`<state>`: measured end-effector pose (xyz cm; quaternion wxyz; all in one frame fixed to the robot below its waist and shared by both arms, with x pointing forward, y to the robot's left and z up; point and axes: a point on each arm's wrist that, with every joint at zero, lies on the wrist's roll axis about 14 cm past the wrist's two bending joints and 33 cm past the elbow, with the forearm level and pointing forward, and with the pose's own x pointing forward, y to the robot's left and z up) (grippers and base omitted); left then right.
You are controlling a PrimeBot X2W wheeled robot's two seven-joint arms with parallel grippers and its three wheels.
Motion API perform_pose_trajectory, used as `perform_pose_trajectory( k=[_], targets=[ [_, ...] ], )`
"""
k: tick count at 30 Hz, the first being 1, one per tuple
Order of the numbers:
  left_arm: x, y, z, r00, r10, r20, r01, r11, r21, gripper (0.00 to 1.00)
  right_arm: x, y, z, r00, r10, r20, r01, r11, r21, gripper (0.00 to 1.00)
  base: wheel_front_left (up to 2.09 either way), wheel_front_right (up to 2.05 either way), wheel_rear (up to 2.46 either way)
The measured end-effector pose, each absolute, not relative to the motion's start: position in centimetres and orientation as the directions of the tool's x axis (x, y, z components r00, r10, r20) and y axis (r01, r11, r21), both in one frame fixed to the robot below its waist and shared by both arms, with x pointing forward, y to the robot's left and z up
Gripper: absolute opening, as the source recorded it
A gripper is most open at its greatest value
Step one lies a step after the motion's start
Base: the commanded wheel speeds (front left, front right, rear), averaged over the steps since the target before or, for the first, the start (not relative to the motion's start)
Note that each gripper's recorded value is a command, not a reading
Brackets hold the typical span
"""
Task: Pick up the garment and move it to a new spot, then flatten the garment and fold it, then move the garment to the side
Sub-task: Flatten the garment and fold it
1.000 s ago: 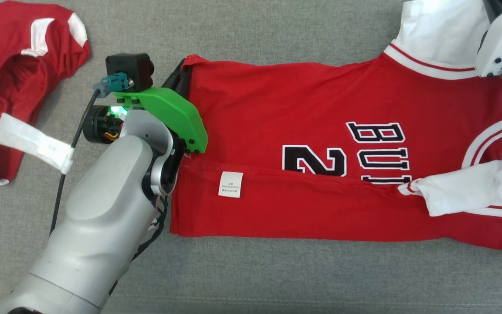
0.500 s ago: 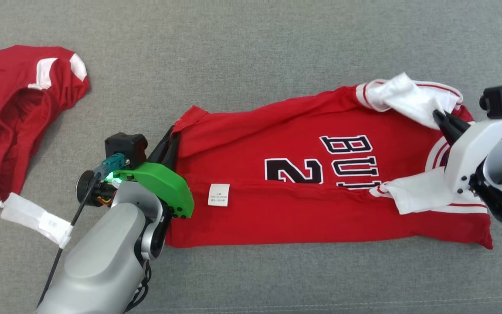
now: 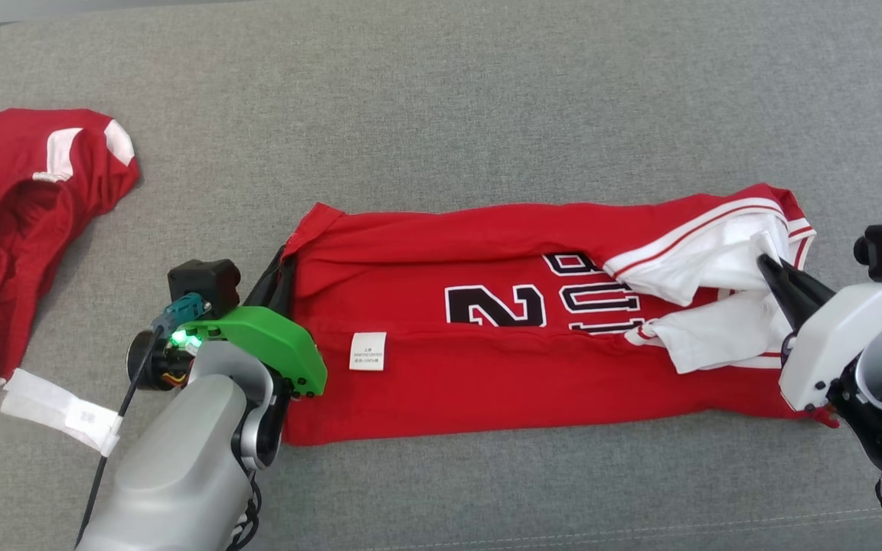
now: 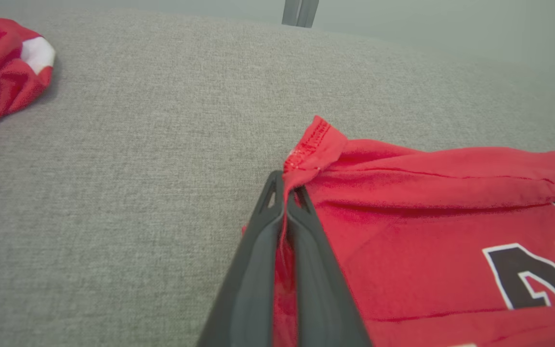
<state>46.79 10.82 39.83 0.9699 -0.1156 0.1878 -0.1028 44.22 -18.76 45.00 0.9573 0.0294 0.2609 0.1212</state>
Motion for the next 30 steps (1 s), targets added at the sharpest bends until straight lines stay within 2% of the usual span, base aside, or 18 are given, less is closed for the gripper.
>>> perform_pose_trajectory(
  k=[5,6,7,8,9,16,19,21,30],
  targets=[
    [46.4,11.1,39.1,0.906,-0.220,-0.362,0.111,0.948,-0.298,0.00,42.1,-18.4,44.3,0.817,0.243,-0.523,-0.184,0.969,0.163,0.00,0.00,0.00,0.00],
    [46.3,11.0,39.0,0.905,-0.219,-0.366,0.107,0.947,-0.303,0.00,41.7,-18.3,44.2,0.817,0.242,-0.524,-0.179,0.969,0.169,0.34,0.00,0.00,0.00],
    [46.3,11.0,38.9,0.904,-0.216,-0.367,0.100,0.945,-0.311,0.38,41.6,-18.4,44.2,0.818,0.236,-0.525,-0.171,0.971,0.169,1.00,0.00,0.00,0.00],
    [46.3,10.9,38.9,0.904,-0.219,-0.367,0.099,0.943,-0.317,0.79,41.3,-18.4,43.9,0.811,0.235,-0.536,-0.166,0.971,0.174,1.00,0.00,0.00,0.00],
    [46.2,10.8,38.9,0.904,-0.219,-0.368,0.097,0.942,-0.321,1.00,40.9,-18.3,43.5,0.800,0.235,-0.552,-0.161,0.971,0.180,1.00,0.00,0.00,0.00],
    [45.7,11.5,39.8,0.924,-0.192,-0.331,0.058,0.925,-0.376,1.00,39.7,-18.3,43.4,0.801,0.215,-0.559,-0.119,0.972,0.205,1.00,0.00,0.00,0.00],
    [46.8,12.3,43.4,0.964,-0.163,-0.209,0.067,0.912,-0.405,1.00,40.3,-18.7,45.0,0.843,0.196,-0.500,-0.098,0.972,0.215,1.00,0.00,0.00,0.00],
    [46.5,12.6,45.3,0.977,-0.164,-0.135,0.102,0.920,-0.378,1.00,40.4,-19.1,45.7,0.857,0.178,-0.483,-0.079,0.973,0.218,1.00,0.00,0.00,0.00],
    [43.2,14.7,49.4,0.993,-0.106,0.042,0.114,0.944,-0.310,1.00,41.7,-22.1,45.9,0.853,0.074,-0.517,0.023,0.984,0.178,1.00,0.00,0.00,0.00]
  ],
)
